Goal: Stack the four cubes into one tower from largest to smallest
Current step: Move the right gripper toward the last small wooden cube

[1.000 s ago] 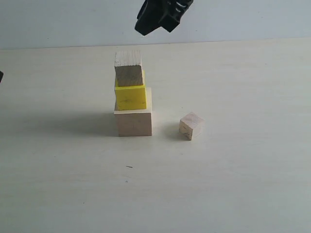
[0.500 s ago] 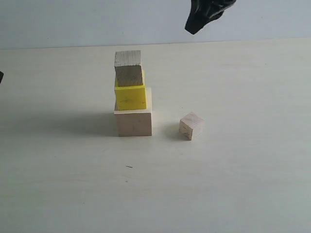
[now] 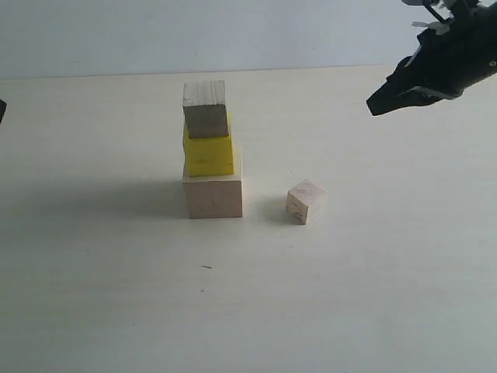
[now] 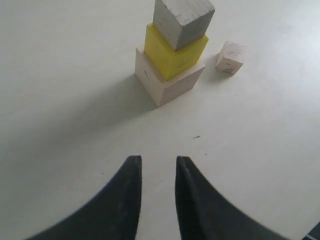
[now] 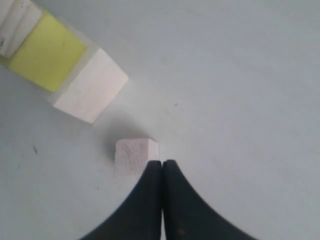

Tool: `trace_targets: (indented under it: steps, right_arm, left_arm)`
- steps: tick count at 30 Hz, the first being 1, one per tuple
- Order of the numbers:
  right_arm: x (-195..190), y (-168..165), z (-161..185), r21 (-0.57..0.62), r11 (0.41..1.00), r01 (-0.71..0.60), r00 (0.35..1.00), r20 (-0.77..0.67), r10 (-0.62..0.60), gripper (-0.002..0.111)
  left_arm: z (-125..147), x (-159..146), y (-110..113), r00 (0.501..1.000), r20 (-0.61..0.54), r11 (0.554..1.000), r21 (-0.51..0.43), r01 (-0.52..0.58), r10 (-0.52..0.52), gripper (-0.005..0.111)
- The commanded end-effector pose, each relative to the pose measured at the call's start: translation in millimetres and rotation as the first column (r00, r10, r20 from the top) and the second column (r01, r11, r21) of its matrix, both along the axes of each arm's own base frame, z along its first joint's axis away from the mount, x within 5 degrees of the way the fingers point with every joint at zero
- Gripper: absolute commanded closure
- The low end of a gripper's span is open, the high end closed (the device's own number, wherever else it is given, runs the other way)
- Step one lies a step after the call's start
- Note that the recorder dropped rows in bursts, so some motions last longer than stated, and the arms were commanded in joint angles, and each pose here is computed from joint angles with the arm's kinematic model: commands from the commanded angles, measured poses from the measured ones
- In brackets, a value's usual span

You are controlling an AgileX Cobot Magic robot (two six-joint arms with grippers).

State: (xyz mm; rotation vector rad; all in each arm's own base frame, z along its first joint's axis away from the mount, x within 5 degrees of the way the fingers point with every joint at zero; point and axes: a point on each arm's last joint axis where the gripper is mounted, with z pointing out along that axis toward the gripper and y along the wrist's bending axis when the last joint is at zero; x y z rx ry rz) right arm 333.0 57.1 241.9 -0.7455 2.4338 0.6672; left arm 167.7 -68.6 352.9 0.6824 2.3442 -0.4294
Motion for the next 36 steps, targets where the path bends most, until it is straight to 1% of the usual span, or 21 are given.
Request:
trace_targets:
  steps: [1,2,4,5,7,10,16,17,18,19,20,23,26,29,31,36]
  right_arm:
    - [-23,-7,14,0.065,0.977,0.201,0.958,0.197,-0.21,0.108]
    - [-30,-9,15,0.066,0.97,0.232,0.943,0.229,-0.241,0.108]
    - [-45,-13,13,0.035,0.969,0.245,0.929,0.278,-0.245,0.108]
    - [-52,-13,11,0.043,0.965,0.257,0.924,0.283,-0.259,0.108]
    - [-62,-12,8,0.097,0.954,0.283,0.914,0.274,-0.298,0.108]
    - [-76,-5,-8,0.123,0.956,0.266,0.922,0.255,-0.29,0.108]
    - [-103,24,-39,0.086,0.983,0.159,0.94,0.29,-0.178,0.108]
    - [-110,32,-46,0.06,0.991,0.122,0.944,0.302,-0.135,0.108]
    - [-112,33,-48,0.039,0.993,0.112,0.945,0.306,-0.118,0.108]
    - [-113,35,-51,0.002,0.993,0.119,0.945,0.305,-0.114,0.108]
    - [-113,35,-53,-0.009,0.992,0.123,0.947,0.302,-0.114,0.108]
    - [-108,34,-73,-0.06,0.989,0.139,0.964,0.236,-0.121,0.108]
    - [-104,39,-85,-0.055,0.993,0.106,0.978,0.187,-0.094,0.108]
    - [-98,42,-78,-0.035,0.995,0.096,0.974,0.209,-0.087,0.108]
    - [-95,42,-76,-0.047,0.996,0.076,0.97,0.236,-0.062,0.108]
    - [-95,44,-83,-0.042,0.996,0.074,0.977,0.203,-0.064,0.108]
  left_arm:
    - [2,2,0,0.999,0.034,1.0,-0.016,-0.016,0.017,0.081]
    - [2,2,0,0.999,0.038,1.0,-0.017,-0.018,0.019,0.081]
    - [3,3,0,0.999,0.044,1.0,-0.019,-0.021,0.022,0.081]
    - [3,3,0,0.998,0.05,1.0,-0.02,-0.024,0.024,0.081]
    - [4,4,1,0.998,0.062,0.999,-0.024,-0.029,0.031,0.081]
    - [5,6,1,0.995,0.086,0.999,-0.031,-0.04,0.042,0.081]
    - [5,9,1,0.994,0.098,0.998,-0.037,-0.048,0.051,0.081]
    - [5,10,0,0.994,0.096,0.998,-0.036,-0.048,0.051,0.081]
    - [5,10,0,0.994,0.095,0.998,-0.036,-0.048,0.051,0.081]
    - [4,10,0,0.994,0.093,0.998,-0.035,-0.048,0.051,0.081]
    - [4,10,0,0.994,0.093,0.998,-0.035,-0.048,0.051,0.081]
    - [5,10,0,0.995,0.09,0.998,-0.045,-0.048,0.052,0.081]
    - [5,10,-2,0.995,0.083,0.997,-0.069,-0.047,0.052,0.081]
    - [6,10,-2,0.995,0.082,0.996,-0.075,-0.046,0.052,0.081]
    - [6,10,-2,0.995,0.082,0.996,-0.075,-0.046,0.052,0.081]
    - [6,10,-2,0.995,0.083,0.996,-0.075,-0.047,0.053,0.081]
